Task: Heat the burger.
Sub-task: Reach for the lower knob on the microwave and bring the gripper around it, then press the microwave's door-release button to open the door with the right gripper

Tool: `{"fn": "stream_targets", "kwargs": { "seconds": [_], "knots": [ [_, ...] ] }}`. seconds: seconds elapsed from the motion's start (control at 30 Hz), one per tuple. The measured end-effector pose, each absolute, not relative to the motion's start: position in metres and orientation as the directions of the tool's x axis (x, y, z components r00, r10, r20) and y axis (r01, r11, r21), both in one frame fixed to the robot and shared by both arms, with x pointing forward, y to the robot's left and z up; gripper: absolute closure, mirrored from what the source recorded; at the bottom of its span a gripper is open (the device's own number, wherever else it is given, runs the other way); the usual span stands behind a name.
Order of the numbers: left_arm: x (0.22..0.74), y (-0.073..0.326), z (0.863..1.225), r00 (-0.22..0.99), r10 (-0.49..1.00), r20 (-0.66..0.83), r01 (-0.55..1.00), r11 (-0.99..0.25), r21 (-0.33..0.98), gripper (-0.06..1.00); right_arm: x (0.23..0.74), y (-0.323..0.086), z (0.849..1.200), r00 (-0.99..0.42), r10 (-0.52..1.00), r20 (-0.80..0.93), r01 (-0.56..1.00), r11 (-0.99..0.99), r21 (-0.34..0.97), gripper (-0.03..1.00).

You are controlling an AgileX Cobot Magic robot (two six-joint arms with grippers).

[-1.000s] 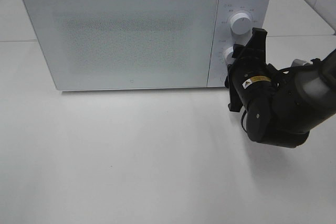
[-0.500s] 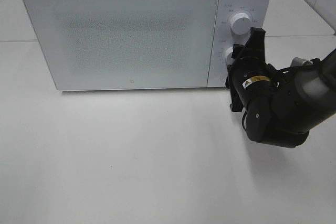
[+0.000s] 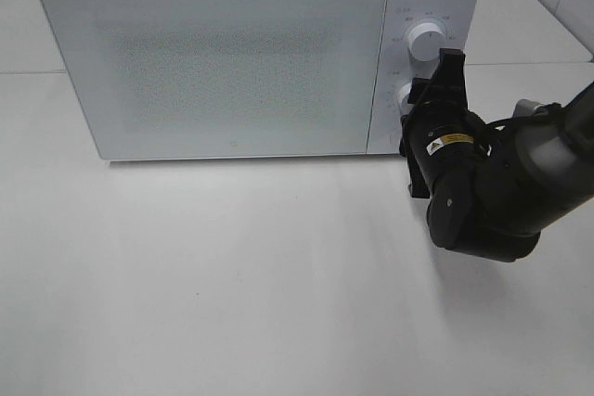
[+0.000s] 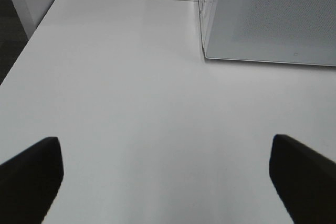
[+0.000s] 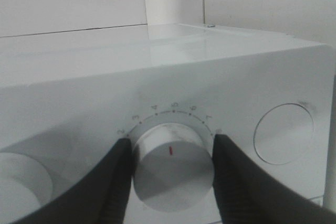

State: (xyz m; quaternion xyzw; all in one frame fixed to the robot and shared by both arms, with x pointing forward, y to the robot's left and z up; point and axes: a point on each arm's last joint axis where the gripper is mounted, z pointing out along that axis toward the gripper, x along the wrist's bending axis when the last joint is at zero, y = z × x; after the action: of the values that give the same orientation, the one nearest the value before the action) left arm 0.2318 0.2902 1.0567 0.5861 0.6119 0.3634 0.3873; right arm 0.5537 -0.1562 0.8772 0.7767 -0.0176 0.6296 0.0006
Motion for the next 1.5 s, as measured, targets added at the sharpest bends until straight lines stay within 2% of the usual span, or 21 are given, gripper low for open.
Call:
{"fn": "stream_targets", "kwargs": {
  "seconds": [0.47, 0.77, 0.9, 1.2, 1.3, 1.5],
  "knots": [
    [0.232, 0.29, 1.057, -0.013, 0.999, -0.048, 0.436, 0.049, 0.899, -0.04, 0.554, -0.156, 0.877, 0.21, -0.022, 0.977, -0.046, -0.999, -0.013, 0.55],
    [0.232, 0.29, 1.057, -0.013, 0.999, -0.048, 0.436, 0.049, 0.899, -0.04, 0.554, -0.159, 0.877, 0.221, -0.015, 0.975, -0.07, -0.998, 0.0, 0.38],
    [0.232, 0.29, 1.057, -0.013, 0.999, -0.048, 0.436, 0.049, 0.899, -0.04, 0.552, -0.158, 0.876, 0.224, -0.009, 0.975, -0.062, -0.998, 0.005, 0.34],
    [0.232, 0.29, 1.057, -0.013, 0.999, -0.048, 0.436, 0.049, 0.899, -0.04, 0.537, -0.161, 0.883, 0.213, 0.057, 0.975, 0.039, -0.998, 0.05, 0.31],
    [0.232, 0.29, 1.057, -0.013, 0.999, -0.048, 0.436, 0.049, 0.899, -0.04, 0.52, -0.164, 0.881, 0.229, 0.126, 0.965, 0.138, -0.986, 0.096, 0.31],
    [0.232, 0.29, 1.057, -0.013, 0.999, -0.048, 0.436, 0.049, 0.899, -0.04, 0.497, -0.171, 0.888, 0.229, 0.176, 0.957, 0.22, -0.967, 0.125, 0.31]
  ]
}}
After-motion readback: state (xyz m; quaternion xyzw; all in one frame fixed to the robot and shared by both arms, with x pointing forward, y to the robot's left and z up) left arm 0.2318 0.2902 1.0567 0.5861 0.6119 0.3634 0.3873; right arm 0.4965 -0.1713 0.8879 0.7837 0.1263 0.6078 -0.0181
